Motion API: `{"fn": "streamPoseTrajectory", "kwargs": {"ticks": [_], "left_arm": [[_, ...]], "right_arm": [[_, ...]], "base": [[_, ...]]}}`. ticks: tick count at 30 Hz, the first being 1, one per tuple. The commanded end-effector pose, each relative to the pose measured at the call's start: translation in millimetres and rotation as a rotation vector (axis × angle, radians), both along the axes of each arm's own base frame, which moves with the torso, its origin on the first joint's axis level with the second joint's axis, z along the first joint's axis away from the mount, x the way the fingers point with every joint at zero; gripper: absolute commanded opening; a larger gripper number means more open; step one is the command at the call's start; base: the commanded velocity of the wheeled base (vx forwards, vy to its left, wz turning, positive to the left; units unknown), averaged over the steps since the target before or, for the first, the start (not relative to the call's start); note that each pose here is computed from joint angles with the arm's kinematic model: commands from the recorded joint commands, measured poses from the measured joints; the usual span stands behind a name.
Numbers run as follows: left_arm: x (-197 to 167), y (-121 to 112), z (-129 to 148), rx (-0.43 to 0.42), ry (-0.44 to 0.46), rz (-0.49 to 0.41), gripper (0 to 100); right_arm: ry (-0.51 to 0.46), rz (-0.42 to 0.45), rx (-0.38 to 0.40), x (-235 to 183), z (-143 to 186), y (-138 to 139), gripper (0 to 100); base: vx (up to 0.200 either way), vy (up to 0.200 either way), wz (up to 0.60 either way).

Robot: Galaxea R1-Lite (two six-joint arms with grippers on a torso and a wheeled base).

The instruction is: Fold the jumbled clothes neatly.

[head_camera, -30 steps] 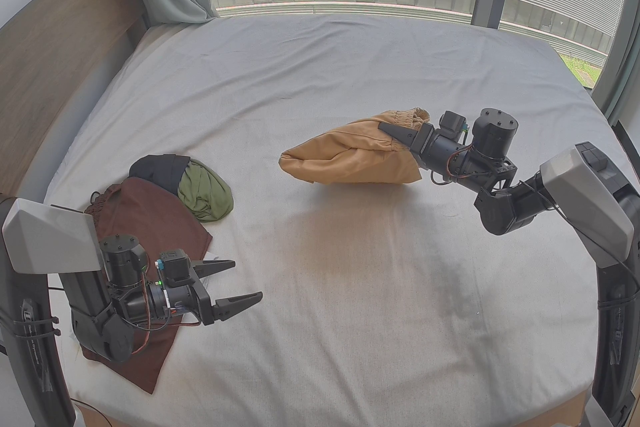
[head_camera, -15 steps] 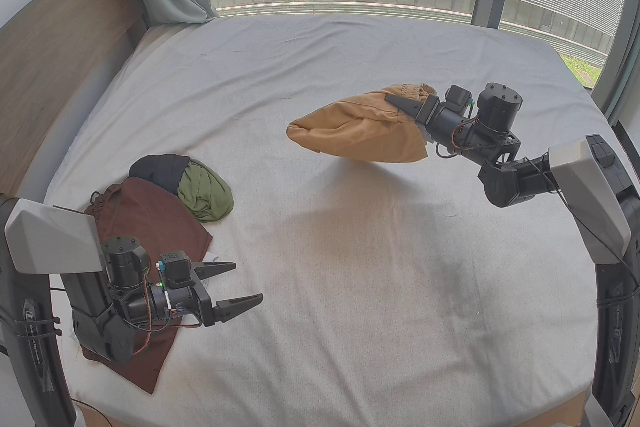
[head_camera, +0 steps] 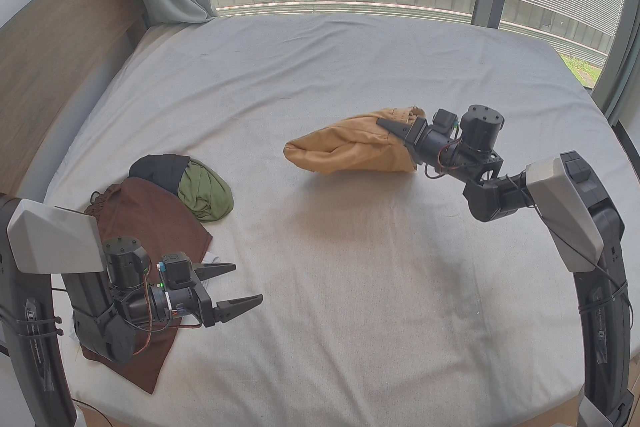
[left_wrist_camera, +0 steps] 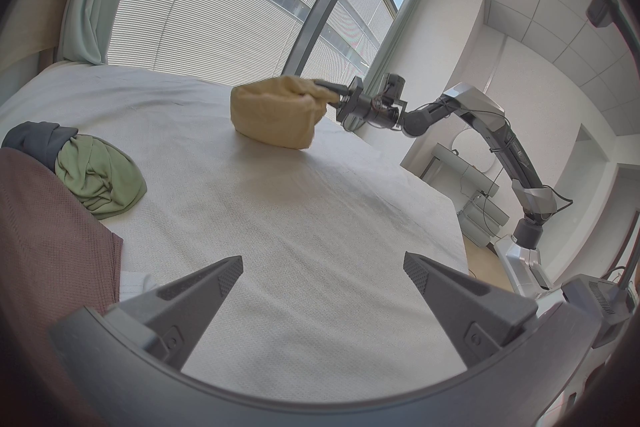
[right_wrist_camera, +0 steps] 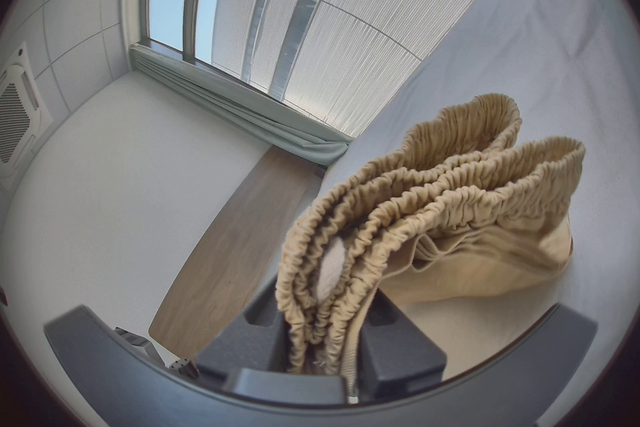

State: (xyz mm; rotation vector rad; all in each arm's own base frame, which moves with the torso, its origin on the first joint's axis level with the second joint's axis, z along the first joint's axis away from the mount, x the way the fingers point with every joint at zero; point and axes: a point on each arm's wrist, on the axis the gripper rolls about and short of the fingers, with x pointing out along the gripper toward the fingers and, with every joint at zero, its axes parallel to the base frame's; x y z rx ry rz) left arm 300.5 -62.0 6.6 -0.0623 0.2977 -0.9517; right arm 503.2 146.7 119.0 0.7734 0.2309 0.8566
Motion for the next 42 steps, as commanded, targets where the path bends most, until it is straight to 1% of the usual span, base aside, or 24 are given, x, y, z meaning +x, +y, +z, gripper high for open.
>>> {"fn": "streamPoseTrajectory", "kwargs": {"ticks": [1,13,15,18,24,27,33,34,39,42], "left_arm": [[0.1,0.1,-1.5,0.001,0.004,0.0,100],[0.5,0.1,-5.1,0.003,0.014,-0.001,100],[0.5,0.1,-5.6,0.003,0.015,-0.001,100],[0.1,0.1,-5.7,0.002,0.018,-0.001,100],[0.1,0.1,-6.2,0.003,0.018,-0.001,100],[0.5,0.1,-6.0,0.002,0.018,-0.001,100],[1.5,-0.1,-9.3,0.004,0.024,-0.001,100],[1.5,-0.1,-9.3,0.004,0.024,-0.001,100],[2.1,-0.2,-8.0,0.003,0.018,-0.001,100],[3.2,-0.3,-7.6,0.003,0.014,-0.001,100]], "right_arm": [[0.118,0.002,-0.035,-8.0,-55.1,-1.5,0],[0.198,-0.017,-0.055,-33.2,-99.3,-17.5,0],[0.193,-0.017,-0.054,-34.4,-102.6,-17.8,0],[0.224,-0.016,-0.062,-38.2,-121.8,-18.0,0],[0.228,-0.01,-0.063,-41.5,-141.6,-15.0,0],[0.224,-0.01,-0.061,-41.6,-145.8,-15.1,0],[0.209,-0.014,-0.057,-40.5,-143.6,-14.9,0],[0.208,-0.014,-0.057,-40.5,-143.5,-14.9,100],[0.18,-0.021,-0.049,-40.9,-141.0,-18.0,100],[0.185,-0.031,-0.05,-44.1,-136.2,-24.8,100]], "base": [[0.0,0.0,0.0],[0.0,0.0,0.0],[0.0,0.0,0.0],[0.0,0.0,0.0],[0.0,0.0,0.0],[0.0,0.0,0.0],[0.0,0.0,0.0],[0.0,0.0,0.0],[0.0,0.0,0.0],[0.0,0.0,0.0]]}}
